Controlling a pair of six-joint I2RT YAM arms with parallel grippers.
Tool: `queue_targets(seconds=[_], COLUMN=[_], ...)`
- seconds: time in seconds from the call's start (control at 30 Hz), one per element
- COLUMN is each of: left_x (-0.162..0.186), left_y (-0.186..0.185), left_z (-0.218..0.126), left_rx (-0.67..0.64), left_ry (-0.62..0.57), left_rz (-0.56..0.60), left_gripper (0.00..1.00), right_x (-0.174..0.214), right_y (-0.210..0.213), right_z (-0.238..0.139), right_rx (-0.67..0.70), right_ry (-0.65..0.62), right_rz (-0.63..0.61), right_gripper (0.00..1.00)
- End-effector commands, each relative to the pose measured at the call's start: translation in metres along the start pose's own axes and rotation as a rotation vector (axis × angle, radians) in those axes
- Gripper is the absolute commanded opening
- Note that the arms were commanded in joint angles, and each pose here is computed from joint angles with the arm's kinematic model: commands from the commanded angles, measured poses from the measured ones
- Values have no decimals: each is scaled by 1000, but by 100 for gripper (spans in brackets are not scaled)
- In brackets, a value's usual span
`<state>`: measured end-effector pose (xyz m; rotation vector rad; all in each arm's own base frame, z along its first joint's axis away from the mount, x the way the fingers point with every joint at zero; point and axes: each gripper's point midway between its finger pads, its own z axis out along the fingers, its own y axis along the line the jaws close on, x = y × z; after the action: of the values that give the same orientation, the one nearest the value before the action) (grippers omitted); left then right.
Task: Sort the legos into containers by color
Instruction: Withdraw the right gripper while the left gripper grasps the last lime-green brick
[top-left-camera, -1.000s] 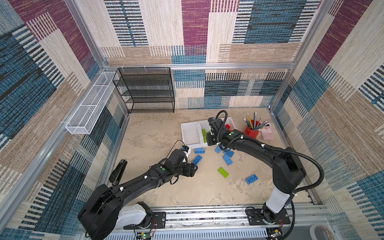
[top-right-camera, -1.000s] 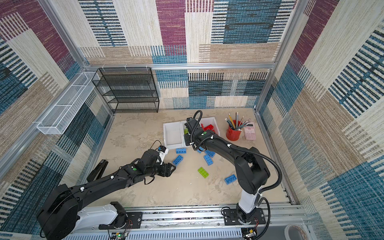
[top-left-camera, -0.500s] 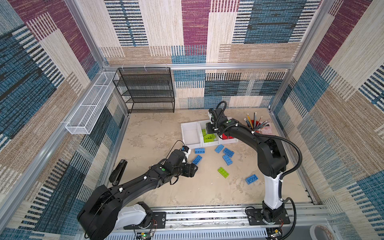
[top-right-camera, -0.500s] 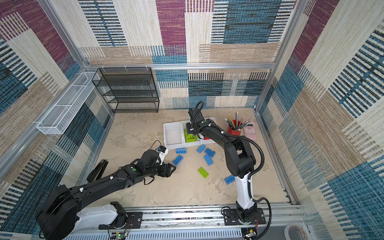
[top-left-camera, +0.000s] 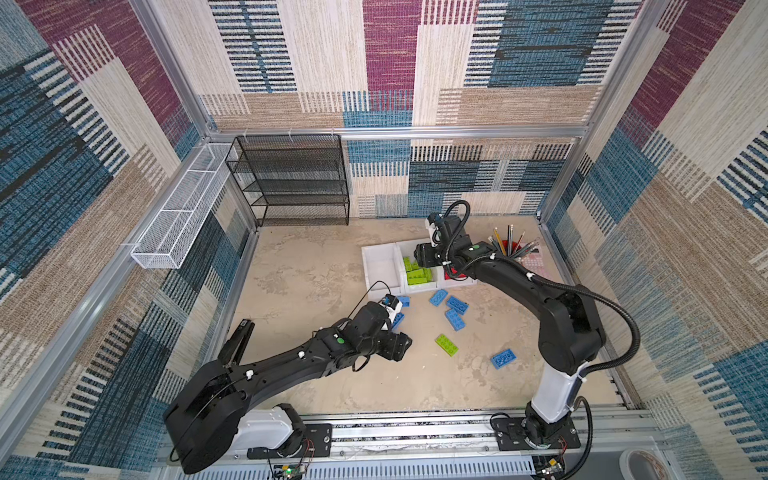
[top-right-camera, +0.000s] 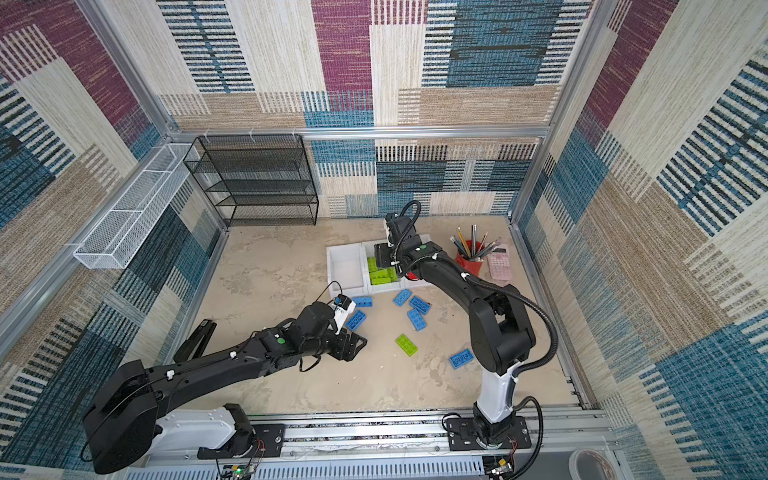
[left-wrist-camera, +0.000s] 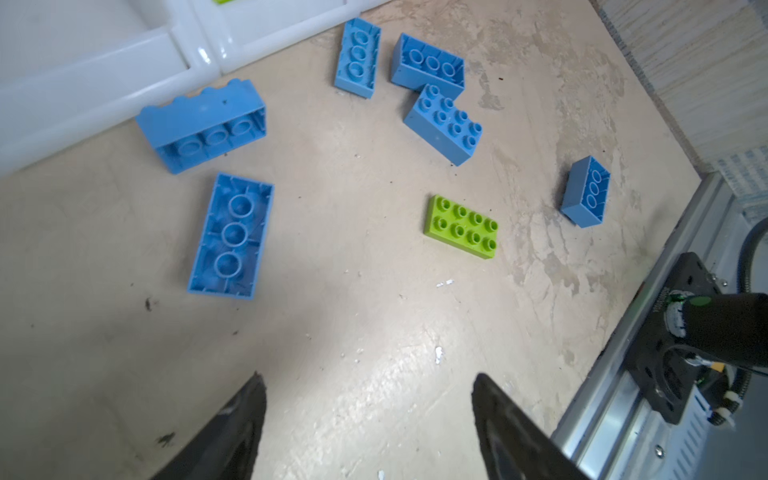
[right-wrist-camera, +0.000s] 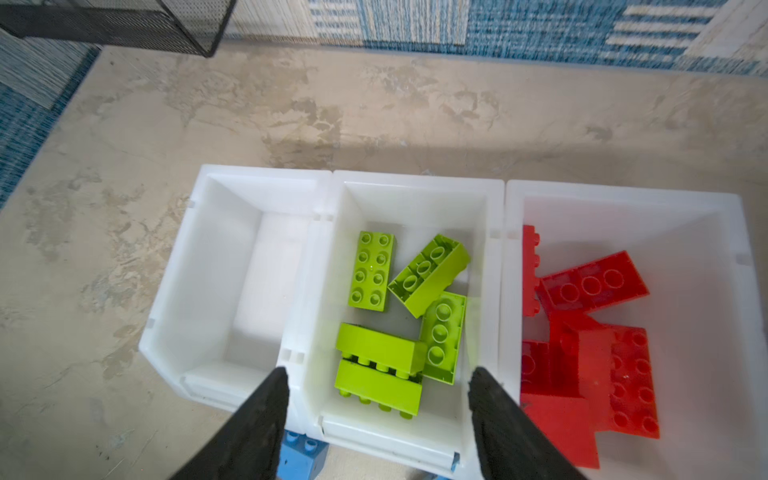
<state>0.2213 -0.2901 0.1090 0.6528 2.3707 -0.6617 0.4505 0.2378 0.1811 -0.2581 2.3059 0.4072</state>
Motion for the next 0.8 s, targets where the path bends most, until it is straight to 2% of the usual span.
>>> queue_targets(seconds=[0.0,0.1,0.27,0.37,0.4,0.43,0.77], left_x=[-2,-4,-6,-4,-3,-3,2], left_y=[-7,-22,-44,-56,-58,-60,-69], left_z=[6,17,37,51,56,60,98], left_rx=[-55,-47,-23,11,11,12,-33], left_ry=[33,76,126,164,179,192,274], left_rz=[115,164,206,219,222,227,264], left_gripper=[81,82,84,85,92,93,95], right_x=[-12,-4,8,17,23,26,42], right_y=[7,-1,-15,-21,-23,-25,-57], right_z=[-23,-44,-84,-103,-108,-112,-144], right_rx=[-83,-121,-160,-185,-189,-189,-110], right_ry=[-76,-85,-158,-191,-191,-194,-290], right_rz=[41,74,124,142,151,158,247], right_gripper=[75,81,99,99,99,99,99])
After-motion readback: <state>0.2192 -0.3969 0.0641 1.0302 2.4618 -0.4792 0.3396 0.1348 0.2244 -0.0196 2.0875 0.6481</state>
